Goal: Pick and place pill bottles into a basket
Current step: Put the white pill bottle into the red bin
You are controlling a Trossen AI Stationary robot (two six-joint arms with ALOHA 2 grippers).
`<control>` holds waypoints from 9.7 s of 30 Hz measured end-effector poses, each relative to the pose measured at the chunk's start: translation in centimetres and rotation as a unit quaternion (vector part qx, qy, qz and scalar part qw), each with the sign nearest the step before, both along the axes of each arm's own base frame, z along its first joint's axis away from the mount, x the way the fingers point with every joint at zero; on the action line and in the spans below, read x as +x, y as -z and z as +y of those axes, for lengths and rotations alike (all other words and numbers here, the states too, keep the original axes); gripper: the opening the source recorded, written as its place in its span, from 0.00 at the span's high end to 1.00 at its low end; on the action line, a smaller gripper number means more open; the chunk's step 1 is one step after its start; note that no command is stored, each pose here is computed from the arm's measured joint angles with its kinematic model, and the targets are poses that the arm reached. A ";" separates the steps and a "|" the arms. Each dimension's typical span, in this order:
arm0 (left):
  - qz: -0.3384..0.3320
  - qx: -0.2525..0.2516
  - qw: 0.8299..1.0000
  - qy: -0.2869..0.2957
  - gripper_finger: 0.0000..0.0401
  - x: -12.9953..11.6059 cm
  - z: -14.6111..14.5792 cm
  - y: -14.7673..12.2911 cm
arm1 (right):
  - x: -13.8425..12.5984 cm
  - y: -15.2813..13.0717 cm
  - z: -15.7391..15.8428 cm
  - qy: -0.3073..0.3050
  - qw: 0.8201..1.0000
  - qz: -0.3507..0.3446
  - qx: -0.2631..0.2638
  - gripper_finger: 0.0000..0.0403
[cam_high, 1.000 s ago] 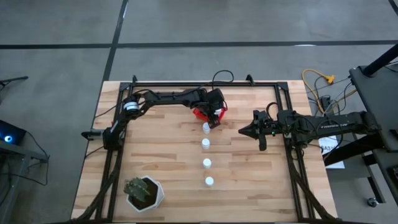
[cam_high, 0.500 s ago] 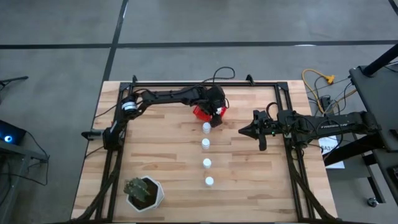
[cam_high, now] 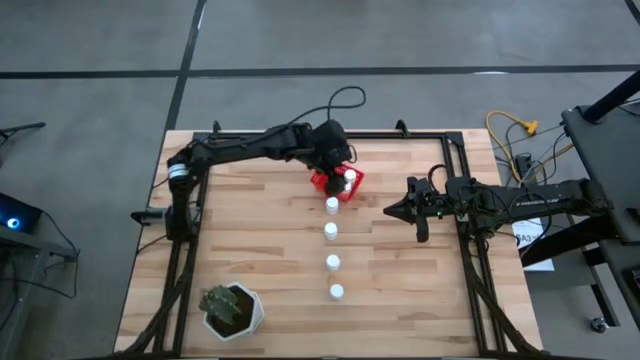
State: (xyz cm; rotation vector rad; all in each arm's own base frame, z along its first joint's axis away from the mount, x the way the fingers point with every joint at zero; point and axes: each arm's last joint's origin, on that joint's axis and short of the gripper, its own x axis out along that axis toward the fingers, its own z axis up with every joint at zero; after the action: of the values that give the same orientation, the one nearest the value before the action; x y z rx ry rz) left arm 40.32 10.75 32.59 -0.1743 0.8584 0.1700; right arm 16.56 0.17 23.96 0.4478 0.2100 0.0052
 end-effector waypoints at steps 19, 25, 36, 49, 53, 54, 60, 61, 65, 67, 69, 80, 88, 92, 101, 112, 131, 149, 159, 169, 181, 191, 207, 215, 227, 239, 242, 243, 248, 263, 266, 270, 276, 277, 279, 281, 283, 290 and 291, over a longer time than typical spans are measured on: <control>0.036 0.026 0.993 0.108 0.36 -2.4 -5.8 -0.7 | 0.0 0.0 0.0 0.001 1.000 0.001 0.007 0.98; 0.097 0.035 0.989 0.106 0.36 -2.8 -6.3 3.0 | 0.0 0.0 0.0 0.002 1.000 0.001 0.009 0.98; 0.091 0.060 0.989 0.096 0.36 -2.5 -6.1 5.7 | 0.0 0.0 0.0 0.002 1.000 0.001 0.009 0.98; 0.071 0.085 0.988 0.108 0.36 -1.9 -6.0 5.8 | 0.0 0.0 0.0 0.002 1.000 0.001 0.011 0.98; 0.076 0.092 0.987 0.107 0.36 -1.8 -5.9 6.1 | 0.0 0.0 0.0 0.002 1.000 0.001 0.012 0.98; 0.074 0.094 0.987 0.105 0.36 -1.8 -5.9 6.1 | 0.0 0.0 0.0 0.002 1.000 0.001 0.012 0.98; 0.063 0.089 0.990 0.090 0.36 -2.4 -5.6 6.7 | 0.0 0.0 0.0 0.002 1.000 0.002 0.010 0.98; 0.062 0.088 0.990 0.090 0.36 -2.4 -5.6 6.9 | 0.0 0.0 0.0 0.002 1.000 0.001 0.010 0.98; 0.049 0.091 0.991 0.089 0.36 -2.3 -5.6 7.7 | 0.0 0.0 0.0 0.002 1.000 0.002 0.010 0.98; 0.035 0.093 0.991 0.088 0.36 -2.2 -5.6 8.0 | 0.0 0.0 0.0 0.002 1.000 0.002 0.010 0.98; 0.036 0.092 0.991 0.088 0.36 -2.3 -5.6 8.2 | 0.0 0.0 0.0 0.003 1.000 0.002 0.015 0.98; 0.038 0.092 0.991 0.085 0.36 -2.1 -5.4 9.1 | 0.0 0.0 0.0 0.004 1.000 0.003 0.022 0.98; 0.034 0.074 0.994 0.066 0.36 -2.4 -5.4 10.5 | 0.0 0.0 0.0 0.004 1.000 0.003 0.022 0.98; 0.023 0.076 0.995 0.064 0.36 -2.3 -5.4 10.3 | 0.0 0.0 0.0 0.004 1.000 0.002 0.022 0.98; 0.017 0.076 0.995 0.061 0.36 -1.9 -5.3 10.8 | 0.0 0.0 0.0 0.005 1.000 0.003 0.024 0.98; 0.017 0.062 0.996 0.058 0.36 -1.3 -5.1 12.0 | 0.0 0.0 0.0 0.005 1.000 0.002 0.027 0.98; 0.008 0.033 0.996 0.082 0.36 -1.2 -5.3 11.8 | 0.0 0.0 0.0 0.005 1.000 0.003 0.025 0.98; -0.010 0.044 0.996 0.073 0.33 -0.8 -4.7 9.2 | 0.0 0.1 0.0 0.005 1.000 0.003 0.022 0.98; 0.010 0.053 0.997 0.060 0.13 -1.0 -4.1 9.1 | 0.0 0.1 0.0 0.004 1.000 0.003 0.021 0.98; 0.030 0.067 0.994 0.077 0.11 -1.4 -4.1 9.7 | 0.0 0.1 0.0 0.004 1.000 0.003 0.021 0.98; 0.046 0.061 0.994 0.077 0.11 -1.3 -4.1 10.6 | 0.0 0.1 0.0 0.004 1.000 0.003 0.021 0.98; 0.050 0.057 0.994 0.078 0.11 -1.5 -4.2 11.0 | 0.0 0.1 0.0 0.004 1.000 0.003 0.015 0.98; 0.042 0.037 0.996 0.062 0.11 -1.6 -4.3 11.7 | 0.0 0.1 -0.1 0.015 1.000 0.003 0.005 0.98; 0.022 0.029 0.997 0.073 0.11 -1.3 -4.6 11.6 | 0.0 0.1 -0.1 0.015 1.000 0.003 0.005 0.98; 0.032 0.026 0.996 0.074 0.11 -1.4 -4.6 12.3 | 0.0 0.1 -0.1 0.015 1.000 0.003 0.005 0.98; 0.035 0.015 0.997 0.067 0.11 -1.1 -4.6 13.1 | 0.0 0.1 -0.1 0.015 1.000 0.003 0.006 0.98; 0.037 0.014 0.997 0.068 0.11 -1.0 -4.6 13.3 | 0.0 0.1 -0.1 0.015 1.000 0.003 0.006 0.98; 0.037 0.014 0.997 0.067 0.11 -1.0 -4.6 13.3 | 0.0 0.1 -0.1 0.015 1.000 0.003 0.006 0.98; 0.036 0.014 0.997 0.067 0.14 -1.0 -4.6 13.3 | 0.0 0.1 -0.1 0.015 1.000 0.003 0.006 0.98; 0.030 0.006 0.998 0.057 0.42 -0.9 -4.6 13.2 | 0.0 0.1 -0.1 0.015 1.000 0.003 0.005 0.98; 0.017 0.009 0.998 0.057 0.44 -0.7 -4.5 13.0 | 0.0 0.1 -0.1 0.015 1.000 0.003 0.006 0.98; 0.003 0.004 0.999 0.047 0.44 -0.5 -4.5 12.9 | 0.0 0.1 -0.1 0.015 1.000 0.003 0.007 0.98; 0.006 0.003 0.999 0.048 0.44 -0.6 -4.5 13.0 | 0.0 0.1 -0.1 0.015 1.000 0.003 0.007 0.98; 0.010 0.002 0.999 0.048 0.44 -0.7 -4.5 13.1 | 0.0 0.1 -0.1 0.015 1.000 0.003 0.007 0.98; 0.015 0.001 0.999 0.048 0.44 -0.8 -4.6 13.2 | 0.0 0.1 -0.1 0.015 1.000 0.003 0.007 0.98; 0.014 0.000 0.999 0.049 0.44 -0.8 -4.6 13.2 | 0.0 0.1 -0.1 0.015 1.000 0.003 0.007 0.98; 0.014 0.000 0.999 0.049 0.44 -0.8 -4.6 13.2 | 0.0 0.0 -0.1 0.015 1.000 0.002 0.007 0.98; 0.021 -0.001 0.999 0.049 0.48 -0.9 -4.6 13.3 | 0.0 0.1 -0.1 0.015 1.000 0.003 0.007 0.98; 0.022 -0.001 0.999 0.049 0.51 -0.9 -4.6 13.4 | 0.0 0.1 -0.1 0.015 1.000 0.003 0.007 0.98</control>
State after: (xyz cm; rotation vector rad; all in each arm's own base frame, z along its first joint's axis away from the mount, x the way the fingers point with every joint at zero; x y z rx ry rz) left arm 39.40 6.16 19.23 -0.1310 0.9084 0.0809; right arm 16.61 0.10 23.90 0.4642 0.2087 -0.0233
